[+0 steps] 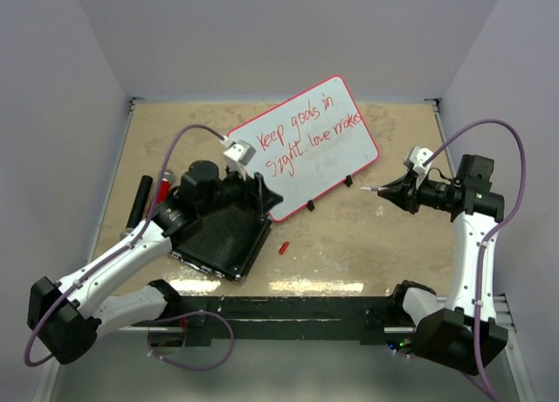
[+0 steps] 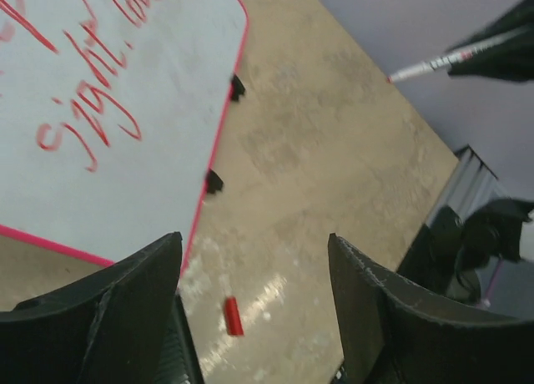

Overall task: Write a sentence on the whiteboard
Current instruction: Open the pen cap at the center of the board.

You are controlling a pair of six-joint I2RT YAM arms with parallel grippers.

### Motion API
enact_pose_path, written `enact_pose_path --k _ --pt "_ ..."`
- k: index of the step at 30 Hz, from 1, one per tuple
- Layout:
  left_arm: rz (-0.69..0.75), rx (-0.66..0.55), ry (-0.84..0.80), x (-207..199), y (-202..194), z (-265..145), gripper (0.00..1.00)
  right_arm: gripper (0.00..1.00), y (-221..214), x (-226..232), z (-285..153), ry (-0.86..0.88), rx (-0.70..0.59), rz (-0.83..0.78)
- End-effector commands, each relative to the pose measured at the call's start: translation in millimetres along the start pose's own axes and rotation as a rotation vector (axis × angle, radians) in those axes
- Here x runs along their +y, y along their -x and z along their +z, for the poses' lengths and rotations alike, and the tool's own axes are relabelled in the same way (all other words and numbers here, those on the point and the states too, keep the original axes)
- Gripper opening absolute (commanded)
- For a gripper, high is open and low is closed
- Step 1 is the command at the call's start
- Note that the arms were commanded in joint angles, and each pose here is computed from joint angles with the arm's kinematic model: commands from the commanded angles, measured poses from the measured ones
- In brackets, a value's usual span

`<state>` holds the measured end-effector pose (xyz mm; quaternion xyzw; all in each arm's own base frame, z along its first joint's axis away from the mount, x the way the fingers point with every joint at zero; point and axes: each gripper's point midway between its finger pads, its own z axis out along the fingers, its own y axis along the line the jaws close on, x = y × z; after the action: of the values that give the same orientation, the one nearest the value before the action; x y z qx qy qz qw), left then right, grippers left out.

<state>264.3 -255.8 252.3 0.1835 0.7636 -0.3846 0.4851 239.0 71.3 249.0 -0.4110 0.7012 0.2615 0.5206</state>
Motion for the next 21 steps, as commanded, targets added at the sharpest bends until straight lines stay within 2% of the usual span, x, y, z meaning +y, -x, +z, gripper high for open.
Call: enact_pose_path --k 1,5,13,21 --pt "-0.025 0.245 0.139 -5 -78 -9 0.7 0.0 1 -3 2 0.0 -0.009 -0.035" --pt "0.01 0.419 0.123 -30 -124 -2 0.54 0.0 0 -2 1 -0.002 -0.006 -0.038" --pt "0.084 0.593 0.187 -23 -169 27 0.43 0.0 -1 0 1 -0.003 -0.007 -0.041" --pt "0.092 0.68 0.215 -15 -200 44 0.39 0.0 -1 1 1 0.001 -0.005 -0.042"
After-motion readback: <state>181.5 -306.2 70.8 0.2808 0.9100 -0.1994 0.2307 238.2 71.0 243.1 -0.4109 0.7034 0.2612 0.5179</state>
